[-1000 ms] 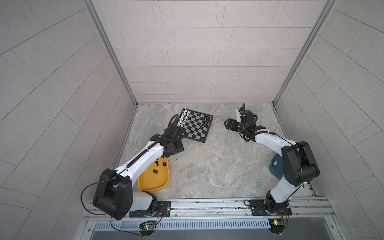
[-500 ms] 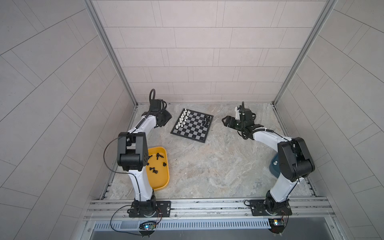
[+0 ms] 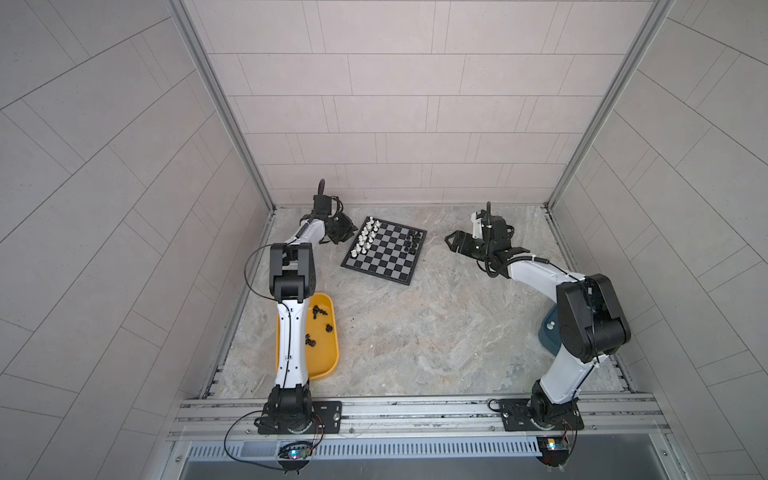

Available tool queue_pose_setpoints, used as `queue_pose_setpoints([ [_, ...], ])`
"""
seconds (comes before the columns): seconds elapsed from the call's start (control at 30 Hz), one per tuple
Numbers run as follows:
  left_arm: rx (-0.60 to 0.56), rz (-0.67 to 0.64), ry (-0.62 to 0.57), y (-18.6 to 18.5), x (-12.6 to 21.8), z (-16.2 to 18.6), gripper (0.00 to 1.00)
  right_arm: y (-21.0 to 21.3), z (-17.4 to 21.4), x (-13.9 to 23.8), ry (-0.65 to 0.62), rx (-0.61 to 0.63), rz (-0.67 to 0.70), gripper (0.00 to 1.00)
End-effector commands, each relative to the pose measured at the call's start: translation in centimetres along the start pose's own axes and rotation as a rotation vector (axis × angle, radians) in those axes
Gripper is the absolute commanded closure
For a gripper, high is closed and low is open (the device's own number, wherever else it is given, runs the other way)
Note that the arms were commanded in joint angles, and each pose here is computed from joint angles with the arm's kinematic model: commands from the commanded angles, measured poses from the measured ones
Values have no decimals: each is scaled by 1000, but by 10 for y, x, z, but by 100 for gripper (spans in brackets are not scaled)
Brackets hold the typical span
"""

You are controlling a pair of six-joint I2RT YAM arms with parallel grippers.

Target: Set up the chess pieces on the board

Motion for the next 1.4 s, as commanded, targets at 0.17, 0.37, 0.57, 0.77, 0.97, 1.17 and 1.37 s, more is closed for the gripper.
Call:
queue_pose_setpoints([
  [0.17,33,76,126,10,-26,9,74,1,-20,24,-54,-12,5,16],
  [0.37,-2,125,200,-3,-44,27,77,-10,-25,34,-74,-53,25,17],
  [0.57,-61,150,243,-23,-55,46,77,-25,-29,61,-125,-94,70,17],
  [0.77,-180,146,324,-55,-65,81,77,-55,-20,86,-151,-153,174,17],
  [0.97,-240,154,419,-84,-83,127,77,-76,0,112,-157,-211,199,17],
  [1.17,-337,171,542,-112,-94,183,77,-86,27,157,-210,-201,261,15],
  [1.37,-445,165,668,-139,-97,245,77,-96,40,184,-241,-192,284,13],
])
Point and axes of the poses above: each gripper's point midway between its finger pads, its own x axis back along the fingers, its own y axis along the line the jaws close on, z = x × y, the point moved 7 cm from there along x, back along the fingers, and after that the axes turned 9 degrees about -x, right-handed, at the moved point
